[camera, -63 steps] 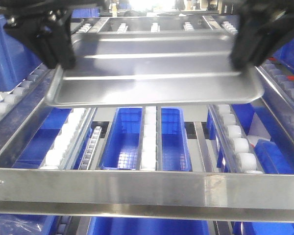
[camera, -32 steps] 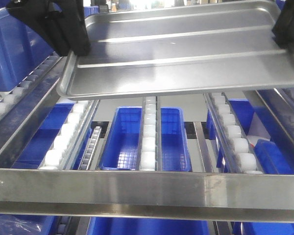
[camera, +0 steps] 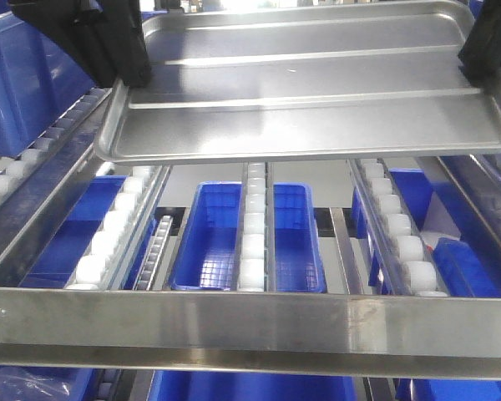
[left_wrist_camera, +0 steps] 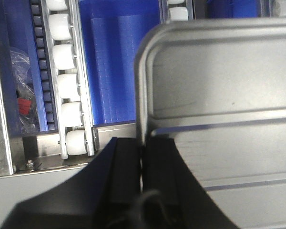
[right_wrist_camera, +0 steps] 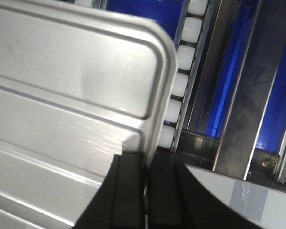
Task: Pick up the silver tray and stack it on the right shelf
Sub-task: 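Lift the silver tray with both grippers off the shelf, then hold the silver tray level with both grippers while the base drives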
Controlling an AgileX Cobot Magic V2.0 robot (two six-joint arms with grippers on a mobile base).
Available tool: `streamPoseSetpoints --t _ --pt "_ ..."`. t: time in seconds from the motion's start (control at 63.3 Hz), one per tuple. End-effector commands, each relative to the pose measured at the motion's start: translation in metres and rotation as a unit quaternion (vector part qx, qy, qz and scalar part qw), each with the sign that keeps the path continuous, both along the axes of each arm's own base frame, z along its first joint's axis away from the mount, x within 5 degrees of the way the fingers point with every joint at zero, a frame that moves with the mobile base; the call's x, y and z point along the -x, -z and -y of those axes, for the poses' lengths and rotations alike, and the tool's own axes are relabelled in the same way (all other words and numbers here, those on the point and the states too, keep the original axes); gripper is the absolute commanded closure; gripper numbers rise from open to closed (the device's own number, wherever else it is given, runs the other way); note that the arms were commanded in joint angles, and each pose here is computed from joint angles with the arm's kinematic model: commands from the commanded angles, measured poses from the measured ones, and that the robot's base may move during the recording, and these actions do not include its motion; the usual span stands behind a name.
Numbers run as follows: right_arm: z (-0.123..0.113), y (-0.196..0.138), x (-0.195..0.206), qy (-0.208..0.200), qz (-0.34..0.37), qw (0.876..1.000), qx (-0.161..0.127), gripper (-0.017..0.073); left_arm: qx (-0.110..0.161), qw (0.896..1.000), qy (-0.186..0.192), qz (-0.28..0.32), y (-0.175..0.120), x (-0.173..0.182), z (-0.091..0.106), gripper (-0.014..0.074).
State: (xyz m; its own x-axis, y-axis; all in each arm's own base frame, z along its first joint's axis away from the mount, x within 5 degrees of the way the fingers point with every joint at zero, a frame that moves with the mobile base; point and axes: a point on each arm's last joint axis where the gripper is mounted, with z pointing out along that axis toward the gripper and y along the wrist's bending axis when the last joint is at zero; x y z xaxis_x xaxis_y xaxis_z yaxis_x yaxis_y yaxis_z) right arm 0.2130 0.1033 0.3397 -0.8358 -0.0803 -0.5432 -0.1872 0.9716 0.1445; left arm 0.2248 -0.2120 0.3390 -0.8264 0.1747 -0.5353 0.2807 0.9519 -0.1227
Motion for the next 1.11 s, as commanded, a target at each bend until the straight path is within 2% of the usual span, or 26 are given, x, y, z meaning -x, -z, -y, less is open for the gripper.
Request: streamPoseSetpoints --t 0.0,1.09 --pt "0.0010 -0.0180 0.0002 -0.012 0.056 0.998 -0.013 0.0502 0.024 0.998 0.021 0.046 -0.0242 0.0053 -0.0011 0.0694" --pt "0.0010 -0.0180 0.0002 -0.012 0.056 0.998 -0.013 0.0502 0.023 0.998 0.021 0.045 -0.0239 0.0052 -0.0010 0.0694"
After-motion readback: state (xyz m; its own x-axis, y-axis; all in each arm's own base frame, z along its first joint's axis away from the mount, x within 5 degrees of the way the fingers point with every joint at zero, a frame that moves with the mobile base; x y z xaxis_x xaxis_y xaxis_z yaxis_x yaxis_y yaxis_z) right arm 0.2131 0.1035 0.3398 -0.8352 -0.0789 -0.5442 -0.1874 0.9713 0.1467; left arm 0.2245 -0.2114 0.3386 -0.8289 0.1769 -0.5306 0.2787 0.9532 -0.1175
